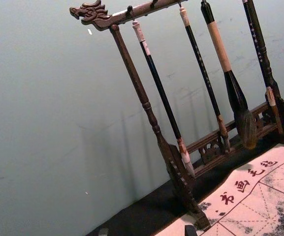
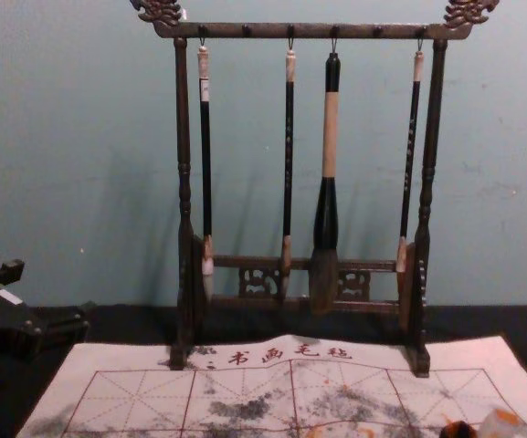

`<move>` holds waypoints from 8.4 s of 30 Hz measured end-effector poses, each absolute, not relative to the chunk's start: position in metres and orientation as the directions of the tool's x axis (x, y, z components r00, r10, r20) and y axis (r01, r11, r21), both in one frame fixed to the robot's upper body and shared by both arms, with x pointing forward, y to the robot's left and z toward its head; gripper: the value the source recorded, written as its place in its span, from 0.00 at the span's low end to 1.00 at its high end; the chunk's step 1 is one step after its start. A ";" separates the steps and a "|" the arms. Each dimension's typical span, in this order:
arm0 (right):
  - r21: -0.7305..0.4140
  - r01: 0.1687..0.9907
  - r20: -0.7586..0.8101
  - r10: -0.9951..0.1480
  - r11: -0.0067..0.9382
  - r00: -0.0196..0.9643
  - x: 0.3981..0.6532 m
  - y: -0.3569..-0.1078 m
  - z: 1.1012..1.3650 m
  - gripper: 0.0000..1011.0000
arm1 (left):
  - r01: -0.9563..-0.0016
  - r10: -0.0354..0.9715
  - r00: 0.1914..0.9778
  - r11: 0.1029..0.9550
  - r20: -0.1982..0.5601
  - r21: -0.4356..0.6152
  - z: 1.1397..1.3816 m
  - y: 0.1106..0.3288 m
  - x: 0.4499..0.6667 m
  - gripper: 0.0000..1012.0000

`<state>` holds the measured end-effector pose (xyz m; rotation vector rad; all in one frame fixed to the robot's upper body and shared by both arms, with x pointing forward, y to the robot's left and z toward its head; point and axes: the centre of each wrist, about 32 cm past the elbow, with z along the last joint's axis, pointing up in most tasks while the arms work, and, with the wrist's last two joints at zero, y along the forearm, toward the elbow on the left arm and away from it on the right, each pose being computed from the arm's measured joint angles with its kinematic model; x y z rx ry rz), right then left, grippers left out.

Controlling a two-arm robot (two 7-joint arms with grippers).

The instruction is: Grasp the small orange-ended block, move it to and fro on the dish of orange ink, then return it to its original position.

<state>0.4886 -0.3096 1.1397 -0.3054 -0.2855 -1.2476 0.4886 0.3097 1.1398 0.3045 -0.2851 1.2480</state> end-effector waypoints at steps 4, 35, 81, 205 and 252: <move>-0.070 0.955 0.374 -0.880 0.287 0.292 0.489 -0.310 1.140 0.99 | -0.955 0.880 0.292 0.287 0.374 0.070 1.140 0.310 0.489 0.99; -0.070 0.955 0.374 -0.880 0.287 0.292 0.489 -0.310 1.140 0.99 | -0.955 0.880 0.292 0.287 0.374 0.070 1.140 0.310 0.489 0.99; -0.057 0.745 0.205 -0.722 0.665 0.660 0.424 -0.354 1.155 0.99 | -0.955 0.880 0.292 0.287 0.374 0.070 1.140 0.310 0.489 0.99; -0.255 0.600 0.126 -0.589 0.758 0.798 0.477 -0.341 1.135 0.17 | -0.955 0.880 0.292 0.287 0.374 0.070 1.140 0.310 0.489 0.99; -0.232 0.582 0.130 -0.568 0.779 0.812 0.479 -0.343 1.149 0.09 | -0.955 0.880 0.292 0.287 0.374 0.070 1.140 0.310 0.489 0.99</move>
